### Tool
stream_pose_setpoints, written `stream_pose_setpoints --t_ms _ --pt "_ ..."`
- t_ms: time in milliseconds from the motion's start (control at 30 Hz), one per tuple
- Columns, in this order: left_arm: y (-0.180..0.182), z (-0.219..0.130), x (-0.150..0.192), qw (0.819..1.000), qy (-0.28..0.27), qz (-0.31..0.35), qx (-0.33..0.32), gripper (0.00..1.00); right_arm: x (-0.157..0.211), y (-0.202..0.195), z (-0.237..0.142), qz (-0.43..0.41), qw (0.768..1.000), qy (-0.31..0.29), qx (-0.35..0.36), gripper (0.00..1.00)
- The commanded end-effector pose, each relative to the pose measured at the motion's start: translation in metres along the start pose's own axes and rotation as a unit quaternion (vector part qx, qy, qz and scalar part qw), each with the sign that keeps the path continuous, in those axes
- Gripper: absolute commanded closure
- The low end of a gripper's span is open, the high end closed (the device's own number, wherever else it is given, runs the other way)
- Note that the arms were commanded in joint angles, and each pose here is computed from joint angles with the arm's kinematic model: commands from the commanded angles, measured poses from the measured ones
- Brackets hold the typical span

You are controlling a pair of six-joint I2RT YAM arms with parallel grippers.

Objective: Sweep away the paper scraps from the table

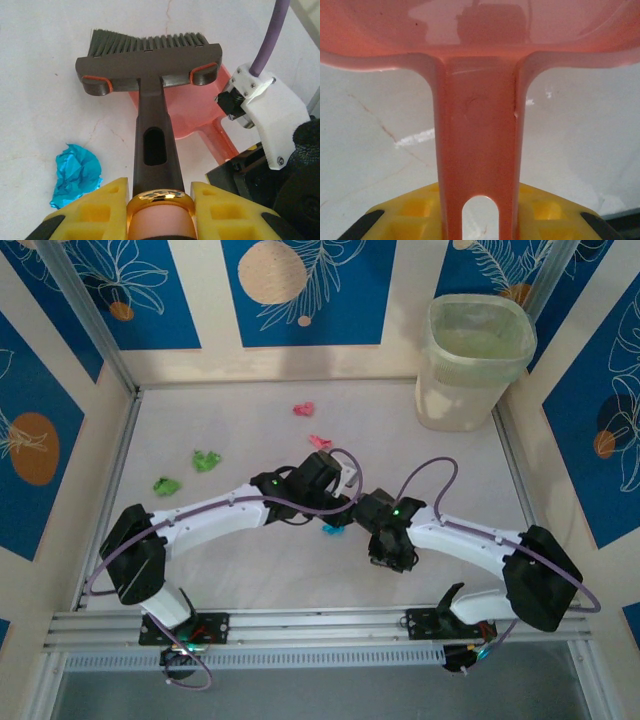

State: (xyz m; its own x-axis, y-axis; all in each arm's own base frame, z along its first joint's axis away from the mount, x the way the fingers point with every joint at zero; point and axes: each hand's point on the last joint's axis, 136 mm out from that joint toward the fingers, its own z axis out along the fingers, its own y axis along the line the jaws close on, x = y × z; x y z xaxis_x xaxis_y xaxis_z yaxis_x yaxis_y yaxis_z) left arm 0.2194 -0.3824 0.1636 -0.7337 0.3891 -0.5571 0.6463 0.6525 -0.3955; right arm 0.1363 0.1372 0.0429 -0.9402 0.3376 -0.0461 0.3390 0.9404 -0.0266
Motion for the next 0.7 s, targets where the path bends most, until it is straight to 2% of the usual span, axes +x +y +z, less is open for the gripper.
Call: stream_pose_setpoints --t_ms 0,233,367,667 --pt "-0.025 -0.016 -0.002 0.999 -0.01 0.016 0.043 1.0 -0.013 -0.008 0.01 0.001 0.998 -0.05 0.041 1.0" --pt "-0.029 -0.024 -0.007 0.998 -0.027 0.02 0.051 1.0 -0.029 -0.003 0.002 -0.049 0.985 -0.143 0.089 1.0" --pt "-0.029 -0.033 -0.013 0.997 -0.055 0.021 0.052 1.0 -0.035 0.001 -0.002 -0.065 0.976 -0.173 0.115 1.0" --pt "-0.034 -0.056 -0.026 0.992 -0.11 0.026 0.06 1.0 -0.04 0.024 -0.004 -0.119 0.972 -0.191 0.066 1.0"
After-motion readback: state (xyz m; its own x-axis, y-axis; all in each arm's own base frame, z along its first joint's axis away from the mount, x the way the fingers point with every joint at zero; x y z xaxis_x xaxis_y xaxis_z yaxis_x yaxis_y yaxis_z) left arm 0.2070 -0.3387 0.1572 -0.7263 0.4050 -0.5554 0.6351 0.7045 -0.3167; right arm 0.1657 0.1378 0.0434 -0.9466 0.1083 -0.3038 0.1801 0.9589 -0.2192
